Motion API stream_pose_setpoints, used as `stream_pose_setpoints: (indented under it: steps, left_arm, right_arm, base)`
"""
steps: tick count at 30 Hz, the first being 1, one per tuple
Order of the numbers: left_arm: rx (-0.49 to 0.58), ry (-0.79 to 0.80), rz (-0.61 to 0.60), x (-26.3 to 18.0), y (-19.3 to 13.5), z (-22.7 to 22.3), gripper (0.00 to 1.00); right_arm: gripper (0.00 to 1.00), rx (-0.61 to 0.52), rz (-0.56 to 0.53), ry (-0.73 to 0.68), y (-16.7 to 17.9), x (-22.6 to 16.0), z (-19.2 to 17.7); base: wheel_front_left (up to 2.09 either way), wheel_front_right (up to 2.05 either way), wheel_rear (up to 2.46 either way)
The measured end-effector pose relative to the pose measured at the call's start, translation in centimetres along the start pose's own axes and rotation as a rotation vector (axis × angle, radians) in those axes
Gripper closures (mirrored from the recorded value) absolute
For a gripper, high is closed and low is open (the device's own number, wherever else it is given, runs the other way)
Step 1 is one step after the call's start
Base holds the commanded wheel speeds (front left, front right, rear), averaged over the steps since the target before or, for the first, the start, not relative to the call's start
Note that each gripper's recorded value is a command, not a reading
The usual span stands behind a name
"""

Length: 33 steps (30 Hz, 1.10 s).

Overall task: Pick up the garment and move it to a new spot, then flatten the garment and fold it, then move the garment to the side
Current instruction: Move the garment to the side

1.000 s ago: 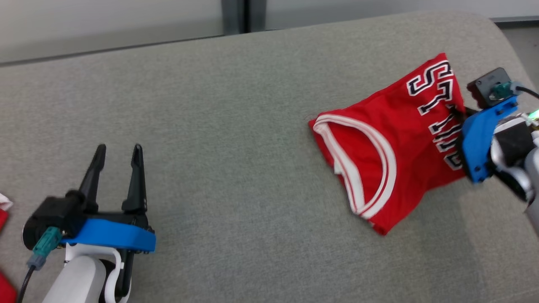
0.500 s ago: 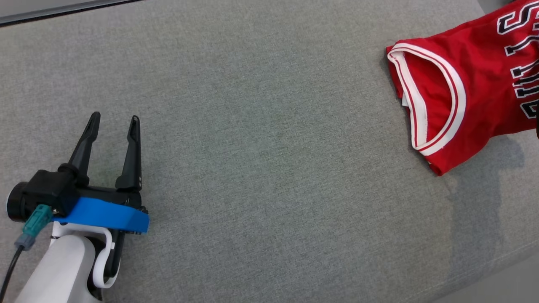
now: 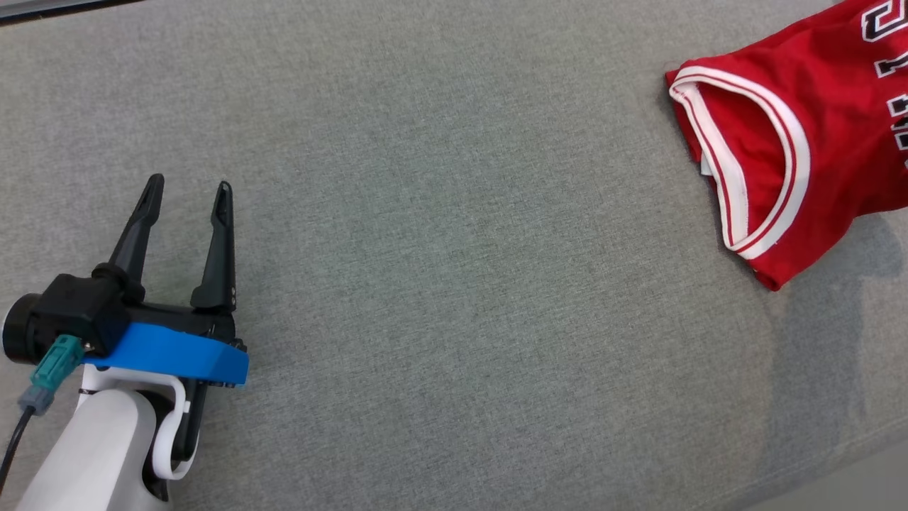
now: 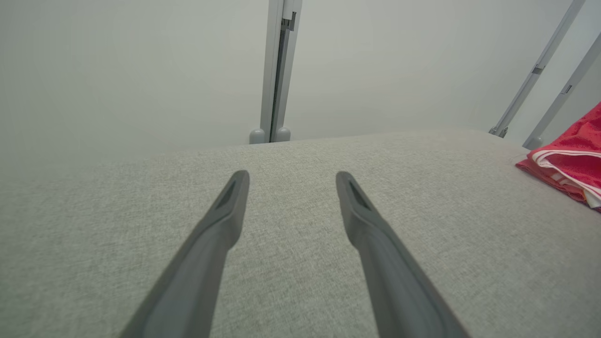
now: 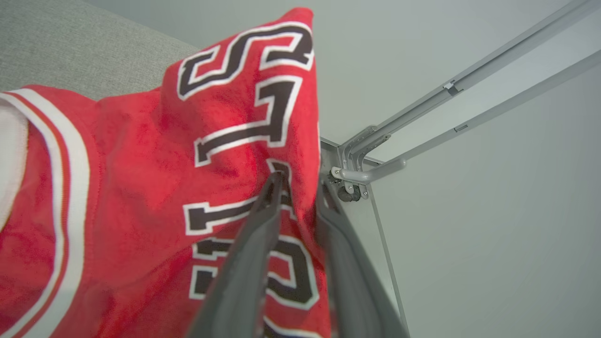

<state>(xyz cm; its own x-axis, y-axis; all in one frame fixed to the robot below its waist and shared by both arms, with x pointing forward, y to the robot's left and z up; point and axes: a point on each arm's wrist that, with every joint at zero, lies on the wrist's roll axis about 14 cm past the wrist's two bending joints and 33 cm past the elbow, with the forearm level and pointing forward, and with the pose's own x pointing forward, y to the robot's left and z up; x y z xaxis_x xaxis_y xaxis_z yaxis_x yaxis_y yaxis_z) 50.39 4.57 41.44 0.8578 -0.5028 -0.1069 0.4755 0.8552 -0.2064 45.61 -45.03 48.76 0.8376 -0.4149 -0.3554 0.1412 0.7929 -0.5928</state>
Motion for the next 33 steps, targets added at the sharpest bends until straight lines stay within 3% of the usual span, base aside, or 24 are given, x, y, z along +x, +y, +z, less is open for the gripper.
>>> stream_pose_setpoints:
  steps: [11,21,33]
  left_arm:
    - [-0.006,-0.058,0.089,-4.1,0.2,3.1,0.0]
    - [0.016,-0.124,0.218,-11.0,1.1,5.9,0.0]
    - [-0.017,-0.156,0.368,-17.2,2.5,5.6,0.0]
  right_arm:
    - [0.0,0.16,0.022,-0.184,1.7,-2.9,3.8]
    - [0.0,0.4,0.115,-0.528,6.1,-11.1,8.3]
    - [0.0,0.597,0.261,-0.585,13.6,-17.8,8.5]
  base:
    - [0.0,0.0,0.0]
    - [0.0,0.0,0.0]
    - [0.0,0.0,0.0]
